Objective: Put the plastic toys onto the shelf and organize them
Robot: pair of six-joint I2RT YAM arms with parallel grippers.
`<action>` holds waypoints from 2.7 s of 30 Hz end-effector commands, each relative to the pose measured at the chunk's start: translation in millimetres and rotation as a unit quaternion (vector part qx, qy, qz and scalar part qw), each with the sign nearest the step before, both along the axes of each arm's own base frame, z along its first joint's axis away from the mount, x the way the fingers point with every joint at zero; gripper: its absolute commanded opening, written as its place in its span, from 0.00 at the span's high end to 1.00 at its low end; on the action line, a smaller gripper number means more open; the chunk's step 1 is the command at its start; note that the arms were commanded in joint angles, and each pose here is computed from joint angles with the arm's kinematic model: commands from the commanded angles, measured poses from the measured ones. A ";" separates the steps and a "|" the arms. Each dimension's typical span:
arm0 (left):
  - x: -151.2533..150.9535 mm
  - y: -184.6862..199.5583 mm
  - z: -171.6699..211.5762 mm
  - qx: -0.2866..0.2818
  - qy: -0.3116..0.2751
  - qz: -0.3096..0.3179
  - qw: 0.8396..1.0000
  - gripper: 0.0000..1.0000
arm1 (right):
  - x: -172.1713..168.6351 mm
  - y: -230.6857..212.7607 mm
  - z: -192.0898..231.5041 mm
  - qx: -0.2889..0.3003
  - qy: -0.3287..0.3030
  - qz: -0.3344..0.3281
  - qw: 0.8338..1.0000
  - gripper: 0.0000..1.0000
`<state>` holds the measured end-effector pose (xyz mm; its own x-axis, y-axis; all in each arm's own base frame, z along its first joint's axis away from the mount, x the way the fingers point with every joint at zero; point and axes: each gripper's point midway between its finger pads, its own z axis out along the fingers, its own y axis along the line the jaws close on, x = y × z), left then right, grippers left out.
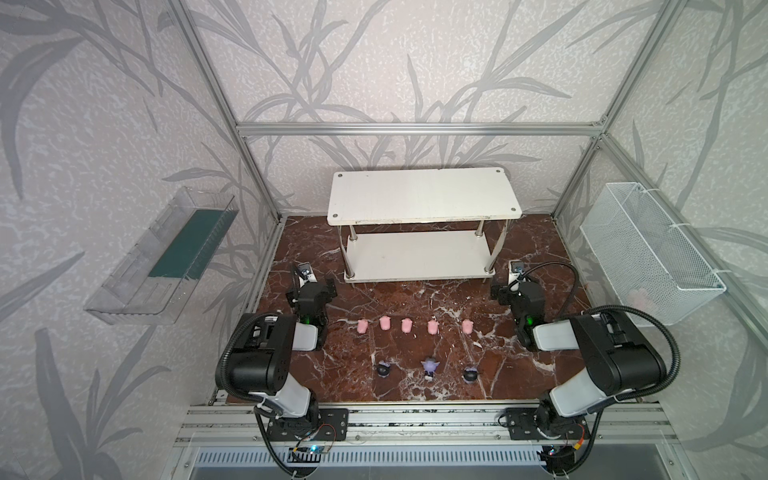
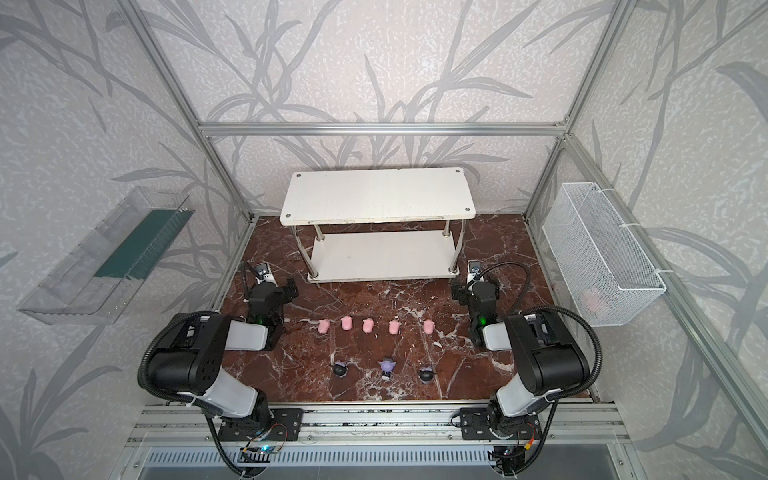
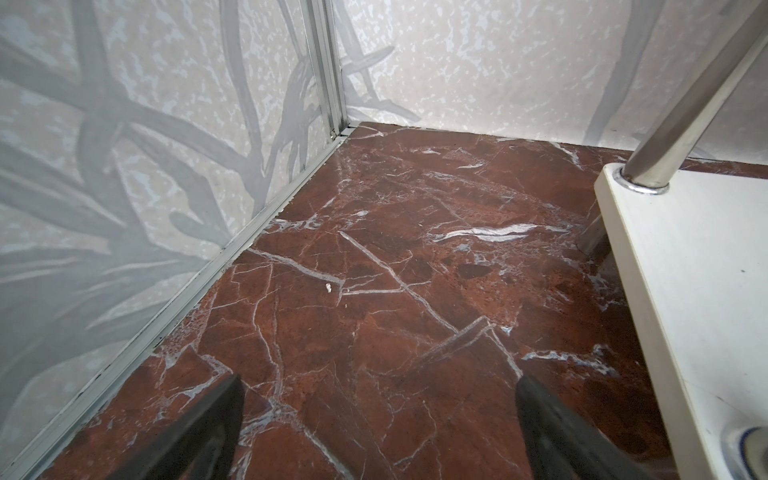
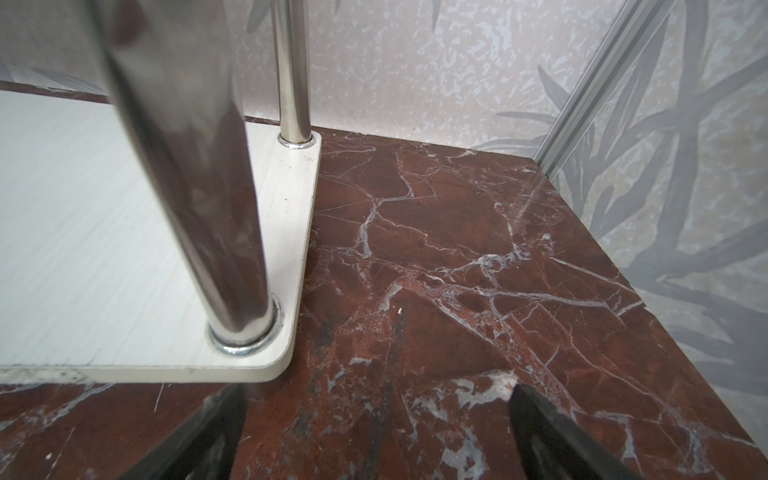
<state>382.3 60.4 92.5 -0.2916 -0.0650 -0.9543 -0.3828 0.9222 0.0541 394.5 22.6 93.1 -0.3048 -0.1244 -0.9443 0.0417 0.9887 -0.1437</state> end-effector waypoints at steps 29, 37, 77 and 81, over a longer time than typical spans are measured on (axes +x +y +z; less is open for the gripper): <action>-90.9 -7.4 106.8 -0.175 -0.060 0.092 0.978 0.04 | -123.7 55.3 68.4 0.130 0.162 0.029 0.978 0.02; -129.3 -26.5 106.9 -0.184 -0.076 0.066 0.978 0.04 | -162.9 104.4 11.0 0.147 0.270 0.087 0.948 0.03; -91.5 -52.6 89.5 -0.161 -0.032 0.017 0.986 0.04 | -127.9 150.8 -48.0 0.138 0.324 0.057 0.934 0.24; -89.8 -54.4 85.8 -0.163 -0.028 0.014 0.986 0.04 | -129.9 148.6 -51.2 0.136 0.326 0.054 0.934 0.24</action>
<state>290.3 7.2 175.0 -0.2462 -0.3712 -0.8953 -0.4060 0.8783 -0.2525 266.5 173.7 39.9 -0.8274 0.0224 -0.5611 -0.0801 0.9843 0.1574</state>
